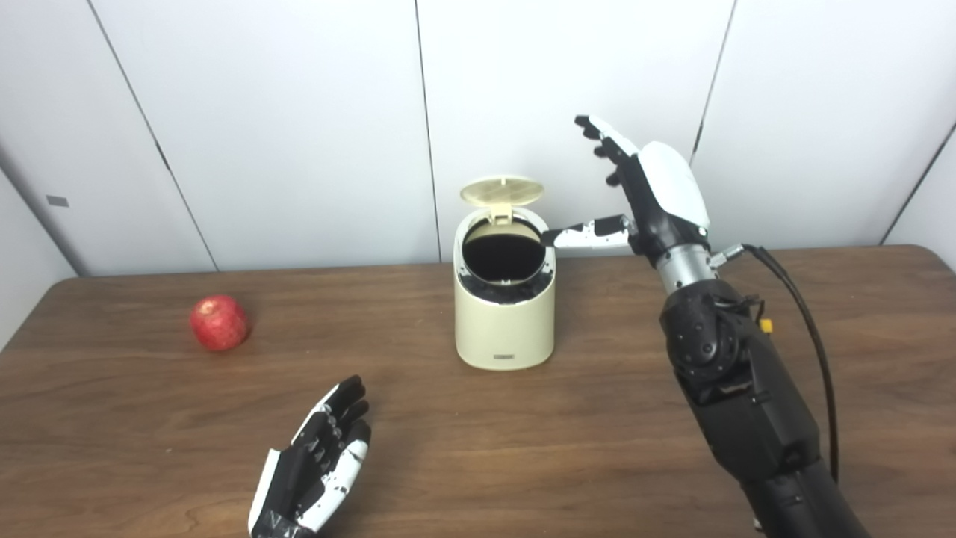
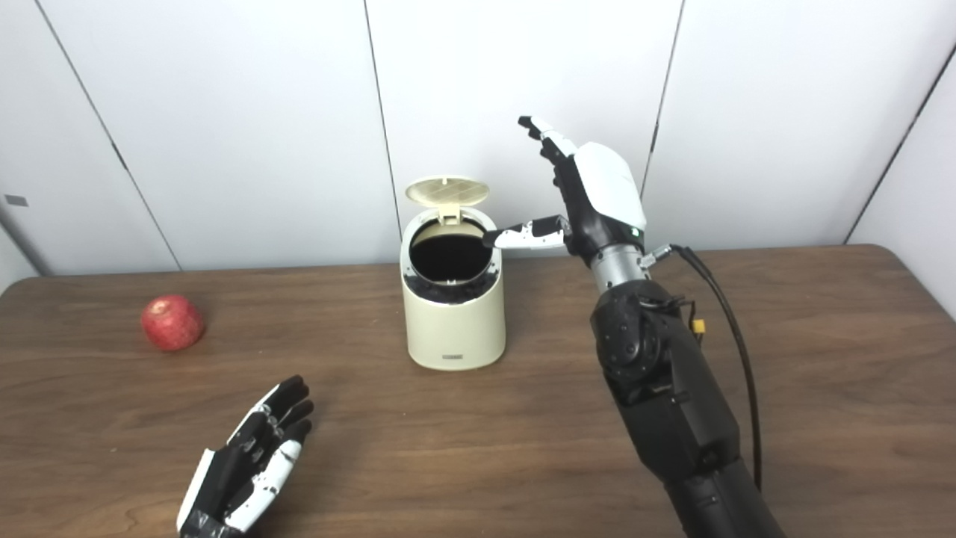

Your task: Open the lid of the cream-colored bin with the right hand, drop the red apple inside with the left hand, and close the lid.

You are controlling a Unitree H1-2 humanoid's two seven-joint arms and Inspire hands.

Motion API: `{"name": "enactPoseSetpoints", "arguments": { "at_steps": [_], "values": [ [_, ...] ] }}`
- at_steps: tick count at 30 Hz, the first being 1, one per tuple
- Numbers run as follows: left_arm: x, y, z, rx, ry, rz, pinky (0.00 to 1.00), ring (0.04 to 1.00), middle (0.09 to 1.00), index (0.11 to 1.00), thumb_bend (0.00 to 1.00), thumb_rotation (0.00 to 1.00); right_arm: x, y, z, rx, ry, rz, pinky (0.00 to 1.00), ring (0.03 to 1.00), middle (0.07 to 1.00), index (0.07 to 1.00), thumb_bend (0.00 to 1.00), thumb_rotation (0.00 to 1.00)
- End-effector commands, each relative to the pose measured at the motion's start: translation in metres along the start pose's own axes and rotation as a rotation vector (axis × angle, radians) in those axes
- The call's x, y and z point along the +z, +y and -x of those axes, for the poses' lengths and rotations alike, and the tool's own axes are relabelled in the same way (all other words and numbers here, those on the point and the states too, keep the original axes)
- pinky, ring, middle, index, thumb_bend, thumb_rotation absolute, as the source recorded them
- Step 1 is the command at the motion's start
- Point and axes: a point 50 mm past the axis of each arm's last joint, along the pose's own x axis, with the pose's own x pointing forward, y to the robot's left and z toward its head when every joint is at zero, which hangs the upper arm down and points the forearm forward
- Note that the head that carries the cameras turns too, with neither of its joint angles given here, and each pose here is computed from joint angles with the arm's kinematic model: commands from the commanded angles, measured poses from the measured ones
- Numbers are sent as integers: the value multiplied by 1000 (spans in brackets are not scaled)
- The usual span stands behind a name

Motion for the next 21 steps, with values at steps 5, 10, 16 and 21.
{"name": "enactPoseSetpoints", "arguments": {
  "at_steps": [5, 10, 16, 21],
  "values": [
    [4, 1, 0, -13, -31, -9, 901, 899, 907, 899, 276, 301, 8, -17, -4, -55, -60, -8, 607, 812, 862, 875, 846, 236],
    [4, 0, -1, -14, -33, -5, 902, 896, 905, 894, 292, 305, 1, -21, 2, -48, -27, 17, 639, 819, 859, 889, 809, 289],
    [6, 0, -2, -12, -34, -7, 903, 898, 911, 903, 294, 324, -19, -30, 26, 7, 98, -112, 714, 836, 879, 893, 609, 508],
    [8, 2, -4, 7, -38, 2, 907, 898, 906, 896, 298, 324, -44, -34, 60, 47, 236, -352, 744, 833, 873, 896, 505, 660]
  ]
}}
